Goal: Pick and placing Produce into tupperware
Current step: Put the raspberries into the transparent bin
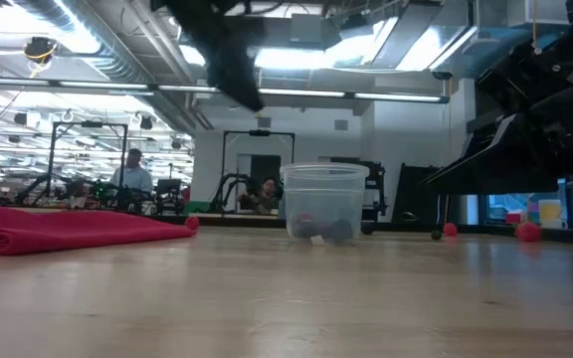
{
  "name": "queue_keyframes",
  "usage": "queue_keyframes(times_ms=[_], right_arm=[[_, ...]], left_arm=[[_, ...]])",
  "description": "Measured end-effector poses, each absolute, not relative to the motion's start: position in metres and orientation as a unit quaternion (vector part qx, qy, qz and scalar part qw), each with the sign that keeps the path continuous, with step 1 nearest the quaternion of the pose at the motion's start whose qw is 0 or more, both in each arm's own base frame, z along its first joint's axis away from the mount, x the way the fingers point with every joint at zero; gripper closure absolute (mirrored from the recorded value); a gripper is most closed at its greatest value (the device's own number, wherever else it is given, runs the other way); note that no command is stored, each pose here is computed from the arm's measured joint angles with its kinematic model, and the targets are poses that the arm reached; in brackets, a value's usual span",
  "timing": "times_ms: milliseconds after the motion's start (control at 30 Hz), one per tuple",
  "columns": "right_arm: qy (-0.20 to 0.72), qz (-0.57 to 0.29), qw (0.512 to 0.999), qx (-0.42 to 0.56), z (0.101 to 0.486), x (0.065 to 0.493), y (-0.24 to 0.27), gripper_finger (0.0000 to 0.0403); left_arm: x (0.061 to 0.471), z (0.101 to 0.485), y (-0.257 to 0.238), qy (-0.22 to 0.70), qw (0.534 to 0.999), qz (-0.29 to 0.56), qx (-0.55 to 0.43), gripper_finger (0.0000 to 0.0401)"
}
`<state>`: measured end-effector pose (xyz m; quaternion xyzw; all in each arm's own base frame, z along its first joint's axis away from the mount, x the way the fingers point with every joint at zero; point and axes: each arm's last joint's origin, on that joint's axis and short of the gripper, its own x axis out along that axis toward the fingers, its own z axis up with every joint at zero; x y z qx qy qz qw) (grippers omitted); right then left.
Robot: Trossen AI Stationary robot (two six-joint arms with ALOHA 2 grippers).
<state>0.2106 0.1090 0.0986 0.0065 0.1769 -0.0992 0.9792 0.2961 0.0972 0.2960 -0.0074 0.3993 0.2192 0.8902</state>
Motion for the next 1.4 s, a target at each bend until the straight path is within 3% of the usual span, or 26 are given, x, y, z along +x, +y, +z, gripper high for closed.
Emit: queue_keyframes(times_ms=[300, 500, 767, 1167, 1400], right_arm=[[0.177, -0.100, 0.979, 0.013, 0.098, 0.210, 0.109, 0.0139], [0.177, -0.100, 0.979, 0.013, 0.098, 0.210, 0.109, 0.0139], [0.177, -0.100, 0.979, 0.013, 0.098, 0.211, 0.109, 0.0139], [0.177, -0.103, 0.979, 0.014, 0.099, 0.211, 0.108, 0.0139], [0.177, -0.102, 0.979, 0.014, 0.099, 0.211, 0.108, 0.0139]], left_arm=[[0.256, 0.230, 0.139, 0.474, 0.823, 0.303, -0.076, 0.0255], [0.230, 0.197, 0.161, 0.454, 0.797, 0.372, -0.141, 0.0255], [0.224, 0.193, 0.170, 0.427, 0.801, 0.376, -0.188, 0.0251], [0.225, 0.192, 0.167, 0.422, 0.795, 0.380, -0.214, 0.0155], [0.232, 0.187, 0.162, 0.423, 0.792, 0.379, -0.223, 0.0149]])
